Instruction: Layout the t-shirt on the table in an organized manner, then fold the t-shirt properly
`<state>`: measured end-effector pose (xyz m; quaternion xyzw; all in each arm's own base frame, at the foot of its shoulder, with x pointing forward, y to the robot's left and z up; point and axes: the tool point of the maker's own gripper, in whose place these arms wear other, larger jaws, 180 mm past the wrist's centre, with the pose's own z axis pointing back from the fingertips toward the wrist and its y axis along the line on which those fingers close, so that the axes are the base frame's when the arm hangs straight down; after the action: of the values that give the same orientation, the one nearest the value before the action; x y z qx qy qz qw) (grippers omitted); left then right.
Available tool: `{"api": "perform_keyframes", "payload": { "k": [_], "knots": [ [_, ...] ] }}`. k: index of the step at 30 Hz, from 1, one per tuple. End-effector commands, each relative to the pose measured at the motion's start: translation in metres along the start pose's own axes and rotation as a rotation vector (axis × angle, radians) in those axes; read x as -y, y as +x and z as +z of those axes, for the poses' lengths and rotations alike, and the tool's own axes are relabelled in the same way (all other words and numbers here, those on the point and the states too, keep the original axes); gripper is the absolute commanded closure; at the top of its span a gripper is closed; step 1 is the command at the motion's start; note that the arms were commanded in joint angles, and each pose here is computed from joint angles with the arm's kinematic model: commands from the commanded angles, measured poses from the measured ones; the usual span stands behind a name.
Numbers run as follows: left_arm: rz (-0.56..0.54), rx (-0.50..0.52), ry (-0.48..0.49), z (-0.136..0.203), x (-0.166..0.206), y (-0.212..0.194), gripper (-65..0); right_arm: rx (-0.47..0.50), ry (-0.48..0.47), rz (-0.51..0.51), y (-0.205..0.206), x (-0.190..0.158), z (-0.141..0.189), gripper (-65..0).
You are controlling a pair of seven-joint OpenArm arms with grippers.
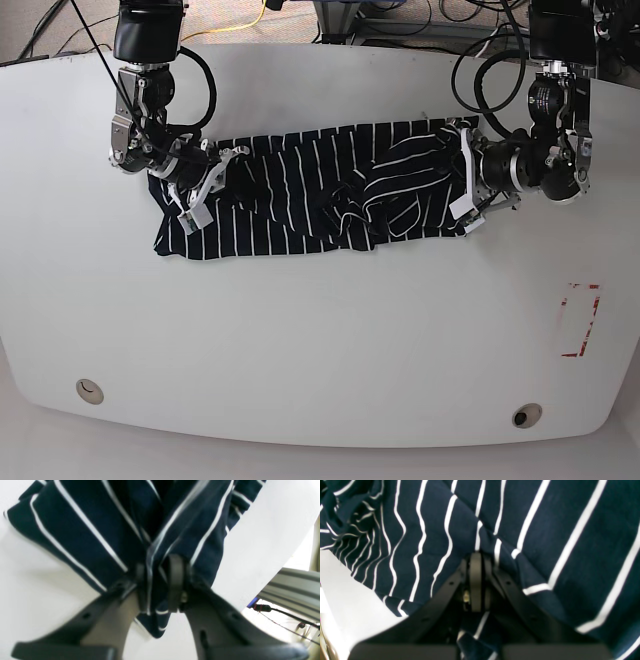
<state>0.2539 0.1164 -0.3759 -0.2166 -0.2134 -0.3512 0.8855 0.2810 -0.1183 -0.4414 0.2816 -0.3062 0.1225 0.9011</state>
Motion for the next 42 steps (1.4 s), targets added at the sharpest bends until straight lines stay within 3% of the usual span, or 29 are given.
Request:
{"api": "perform_keyframes", "payload": {
  "k": [1,7,21,25,33,42],
  "knots": [
    [-0.044,0.049,0.004,0.006,0.003,0.019,-8.6,-0.177,-0.070,0.016,-0.037,0.014,0.004,-1.3],
    [-0.136,0.099,-0.019,0.011,0.023,0.043,-8.6,-0.177,-0.070,0.016,-0.037,0.014,0.004,-1.3],
    [-0.355,0.190,-0.332,-0.002,0.114,0.101,-9.2,-0.176,-0.070,0.015,-0.037,0.015,0.004,-1.3],
    [-0.395,0.201,-0.366,-0.005,0.128,0.112,-13.9,-0.176,-0.070,0.015,-0.037,0.015,0.004,-1.3],
    [-0.425,0.226,-0.339,0.002,0.121,0.127,-30.1,-0.177,-0.070,0.014,-0.037,0.015,0.004,-1.3],
    [-0.339,0.293,-0.106,0.043,0.043,0.140,-31.7,-0.177,-0.070,0.014,-0.037,0.015,0.004,-1.3]
  ]
}}
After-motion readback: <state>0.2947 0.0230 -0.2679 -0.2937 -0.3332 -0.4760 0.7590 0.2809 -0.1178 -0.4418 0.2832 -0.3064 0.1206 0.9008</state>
